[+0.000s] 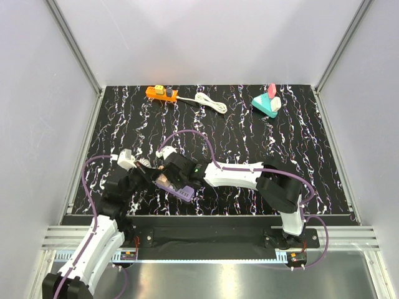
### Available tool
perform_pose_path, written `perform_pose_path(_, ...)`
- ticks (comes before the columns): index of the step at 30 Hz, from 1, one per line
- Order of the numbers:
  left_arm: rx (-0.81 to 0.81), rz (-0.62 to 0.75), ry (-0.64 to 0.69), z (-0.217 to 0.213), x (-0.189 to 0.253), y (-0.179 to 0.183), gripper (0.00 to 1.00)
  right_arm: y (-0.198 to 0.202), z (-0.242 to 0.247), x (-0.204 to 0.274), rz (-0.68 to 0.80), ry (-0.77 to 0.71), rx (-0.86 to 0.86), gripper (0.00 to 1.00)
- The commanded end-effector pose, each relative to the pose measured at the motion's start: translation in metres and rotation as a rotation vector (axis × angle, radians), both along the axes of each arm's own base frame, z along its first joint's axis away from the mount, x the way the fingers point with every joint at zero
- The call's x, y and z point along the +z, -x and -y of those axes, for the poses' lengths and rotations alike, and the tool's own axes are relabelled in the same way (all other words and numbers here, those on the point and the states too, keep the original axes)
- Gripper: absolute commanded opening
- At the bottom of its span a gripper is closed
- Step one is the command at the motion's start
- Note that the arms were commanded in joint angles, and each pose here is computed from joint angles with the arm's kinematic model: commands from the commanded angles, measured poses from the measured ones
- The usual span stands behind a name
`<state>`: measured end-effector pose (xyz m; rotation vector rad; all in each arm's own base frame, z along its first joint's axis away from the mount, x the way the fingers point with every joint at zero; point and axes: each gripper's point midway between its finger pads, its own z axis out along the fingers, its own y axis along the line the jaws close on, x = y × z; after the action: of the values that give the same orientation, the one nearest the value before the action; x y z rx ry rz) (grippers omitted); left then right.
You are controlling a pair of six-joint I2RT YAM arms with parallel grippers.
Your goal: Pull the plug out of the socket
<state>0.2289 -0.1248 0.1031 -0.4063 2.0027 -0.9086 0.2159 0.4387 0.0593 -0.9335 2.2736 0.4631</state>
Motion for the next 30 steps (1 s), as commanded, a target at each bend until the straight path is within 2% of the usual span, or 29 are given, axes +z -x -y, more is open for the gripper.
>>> perform_pose_path(1, 0.031, -0.178, -0.119, -0.017, -0.06, 0.024, 0.0, -0.007, -0.017, 0.048, 0.045, -0.102, -0.042, 0.07)
perform_pose_path(4, 0.031, -0.173, -0.118, -0.017, -0.059, 0.023, 0.0, -0.008, -0.017, 0.056, 0.046, -0.113, -0.06, 0.0)
perform_pose_path(15, -0.002, -0.177, -0.124, -0.012, -0.061, 0.023, 0.0, -0.011, -0.022, 0.078, 0.064, -0.147, -0.106, 0.0)
perform_pose_path(21, -0.011, -0.141, -0.113, -0.01, -0.054, 0.022, 0.0, -0.006, -0.018, 0.058, 0.038, -0.108, -0.099, 0.0)
perform_pose_path(24, -0.033, -0.123, -0.091, -0.005, -0.042, 0.023, 0.17, -0.007, -0.013, 0.049, 0.038, -0.086, -0.102, 0.0)
perform_pose_path(25, -0.046, -0.095, -0.073, -0.002, -0.032, 0.023, 0.3, -0.006, -0.013, 0.049, 0.038, -0.086, -0.1, 0.0)
perform_pose_path(27, -0.037, -0.073, -0.05, -0.001, -0.014, 0.023, 0.44, -0.006, -0.013, 0.05, 0.039, -0.088, -0.096, 0.0)
perform_pose_path(28, -0.017, -0.023, -0.039, -0.003, 0.0, 0.022, 0.54, -0.006, -0.013, 0.05, 0.039, -0.088, -0.097, 0.0)
perform_pose_path(30, 0.031, -0.014, -0.014, -0.009, 0.014, 0.023, 0.6, -0.006, -0.014, 0.048, 0.039, -0.089, -0.098, 0.0)
